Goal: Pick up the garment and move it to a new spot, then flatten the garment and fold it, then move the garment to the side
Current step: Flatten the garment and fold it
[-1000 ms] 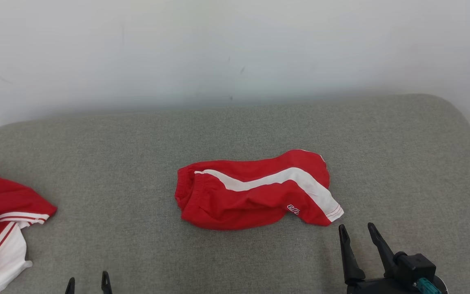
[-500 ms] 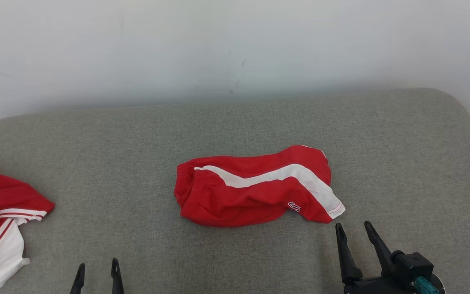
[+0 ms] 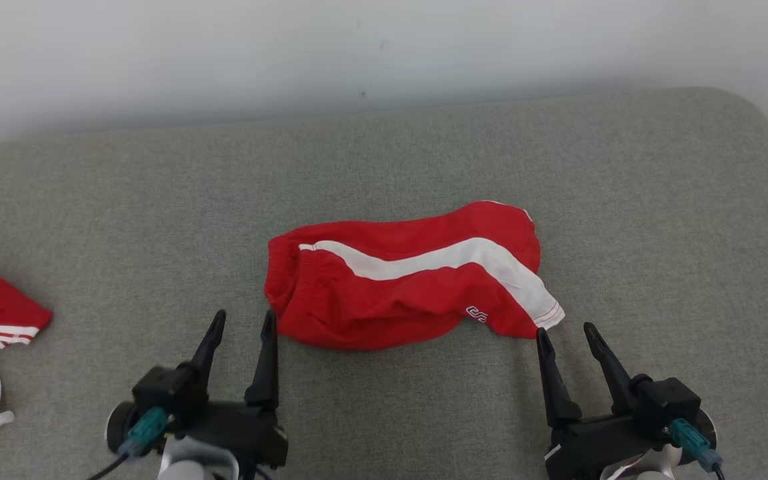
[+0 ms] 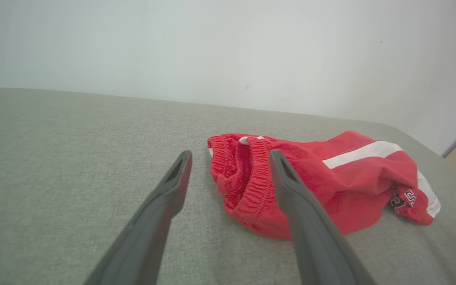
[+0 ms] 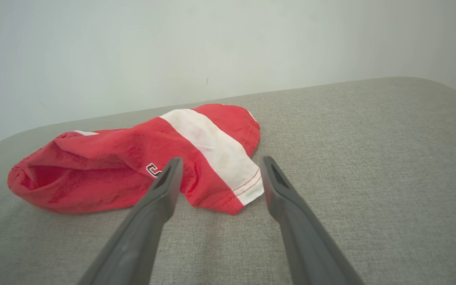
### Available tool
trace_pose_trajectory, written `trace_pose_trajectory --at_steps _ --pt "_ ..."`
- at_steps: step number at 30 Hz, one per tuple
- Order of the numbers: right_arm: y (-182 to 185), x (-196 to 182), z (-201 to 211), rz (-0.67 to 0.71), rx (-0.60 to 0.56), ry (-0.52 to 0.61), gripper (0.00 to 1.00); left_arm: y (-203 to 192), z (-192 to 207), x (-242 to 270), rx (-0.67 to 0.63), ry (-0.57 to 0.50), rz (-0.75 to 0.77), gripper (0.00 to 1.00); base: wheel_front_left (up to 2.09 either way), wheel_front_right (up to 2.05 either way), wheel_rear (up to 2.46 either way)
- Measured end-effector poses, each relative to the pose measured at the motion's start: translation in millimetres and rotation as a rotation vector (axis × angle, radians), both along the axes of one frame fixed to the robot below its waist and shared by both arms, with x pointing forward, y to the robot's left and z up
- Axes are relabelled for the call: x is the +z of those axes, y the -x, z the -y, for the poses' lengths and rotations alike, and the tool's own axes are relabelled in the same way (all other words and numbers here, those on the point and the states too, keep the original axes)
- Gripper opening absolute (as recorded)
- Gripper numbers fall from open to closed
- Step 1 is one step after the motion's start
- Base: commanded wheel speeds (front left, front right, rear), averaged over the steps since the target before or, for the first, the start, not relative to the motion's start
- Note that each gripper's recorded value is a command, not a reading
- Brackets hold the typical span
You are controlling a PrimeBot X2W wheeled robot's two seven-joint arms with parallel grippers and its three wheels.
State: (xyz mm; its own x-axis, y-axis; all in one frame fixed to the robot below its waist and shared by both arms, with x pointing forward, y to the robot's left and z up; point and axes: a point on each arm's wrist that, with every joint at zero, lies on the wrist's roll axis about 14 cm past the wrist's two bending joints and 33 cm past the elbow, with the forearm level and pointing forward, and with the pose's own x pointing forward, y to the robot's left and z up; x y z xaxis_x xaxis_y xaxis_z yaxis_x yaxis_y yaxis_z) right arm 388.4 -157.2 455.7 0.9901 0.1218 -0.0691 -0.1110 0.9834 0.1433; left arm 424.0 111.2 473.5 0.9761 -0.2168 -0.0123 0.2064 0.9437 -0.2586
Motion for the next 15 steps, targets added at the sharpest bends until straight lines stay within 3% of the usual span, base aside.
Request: trace_pose_trajectory --at_steps 8,15 --pt "-6 -13 7 -0.036 -0.014 0.006 1.0 -38 56 -11 -0.167 0.024 -0.051 1.0 0.0 0.0 0.0" --pt "-7 -19 19 -0.055 -0.044 0.011 1.0 -58 76 -31 -0.224 0.01 -0.133 1.0 0.0 0.0 0.0"
